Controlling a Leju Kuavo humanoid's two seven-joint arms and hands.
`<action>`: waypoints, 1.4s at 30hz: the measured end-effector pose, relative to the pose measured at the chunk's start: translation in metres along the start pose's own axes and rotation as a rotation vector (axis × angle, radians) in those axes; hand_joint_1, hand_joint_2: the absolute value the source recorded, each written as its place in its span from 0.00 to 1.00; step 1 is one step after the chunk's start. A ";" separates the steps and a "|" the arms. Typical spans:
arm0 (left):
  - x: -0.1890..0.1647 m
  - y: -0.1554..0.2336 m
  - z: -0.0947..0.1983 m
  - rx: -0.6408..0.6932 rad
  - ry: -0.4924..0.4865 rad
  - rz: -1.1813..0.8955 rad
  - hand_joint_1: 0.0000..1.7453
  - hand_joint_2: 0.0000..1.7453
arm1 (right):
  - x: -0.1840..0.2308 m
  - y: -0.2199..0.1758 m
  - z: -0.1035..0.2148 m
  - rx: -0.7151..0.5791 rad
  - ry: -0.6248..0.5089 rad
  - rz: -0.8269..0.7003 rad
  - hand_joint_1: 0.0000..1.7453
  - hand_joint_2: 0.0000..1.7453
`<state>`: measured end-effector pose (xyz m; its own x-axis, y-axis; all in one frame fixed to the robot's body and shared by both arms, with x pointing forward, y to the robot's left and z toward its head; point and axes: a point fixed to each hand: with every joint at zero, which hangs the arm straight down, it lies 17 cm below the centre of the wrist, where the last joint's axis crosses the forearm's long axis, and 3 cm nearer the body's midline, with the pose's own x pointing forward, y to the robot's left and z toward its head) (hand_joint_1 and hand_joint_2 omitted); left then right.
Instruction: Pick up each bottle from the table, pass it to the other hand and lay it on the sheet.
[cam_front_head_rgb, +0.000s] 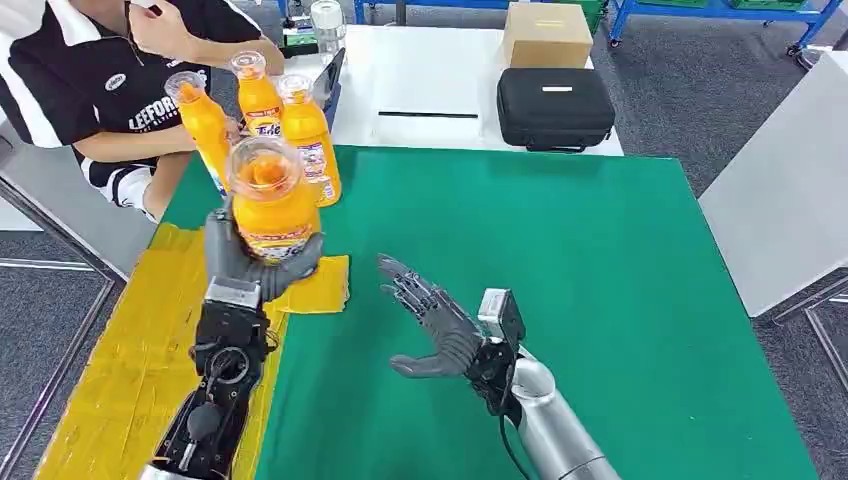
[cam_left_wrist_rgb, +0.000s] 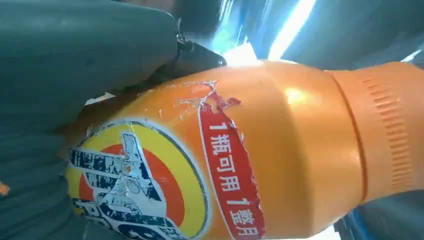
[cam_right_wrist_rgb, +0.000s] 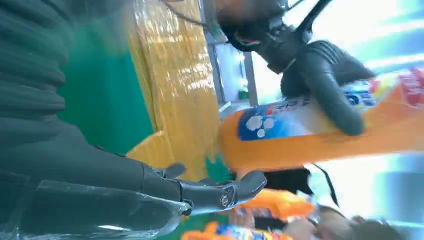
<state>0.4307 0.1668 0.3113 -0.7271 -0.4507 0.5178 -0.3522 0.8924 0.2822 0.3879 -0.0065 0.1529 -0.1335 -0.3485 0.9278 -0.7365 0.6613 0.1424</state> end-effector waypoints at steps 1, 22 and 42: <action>0.015 0.007 0.000 0.014 -0.113 -0.157 1.00 1.00 | 0.002 0.000 0.003 -0.004 -0.006 0.006 0.00 1.00; 0.007 0.059 -0.038 -0.050 -0.291 -1.028 1.00 1.00 | 0.024 0.003 0.012 -0.031 -0.059 0.077 0.00 1.00; -0.147 -0.021 0.092 -0.613 -0.154 -1.119 1.00 1.00 | 0.013 -0.003 0.047 -0.087 -0.043 0.081 0.00 1.00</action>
<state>0.4913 0.2161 0.1551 -0.2877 -0.8999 -0.3277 -0.5146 -0.1434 0.8454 0.3574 -0.0441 0.1482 -0.2200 -0.3191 0.9218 -0.6619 0.7430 0.0993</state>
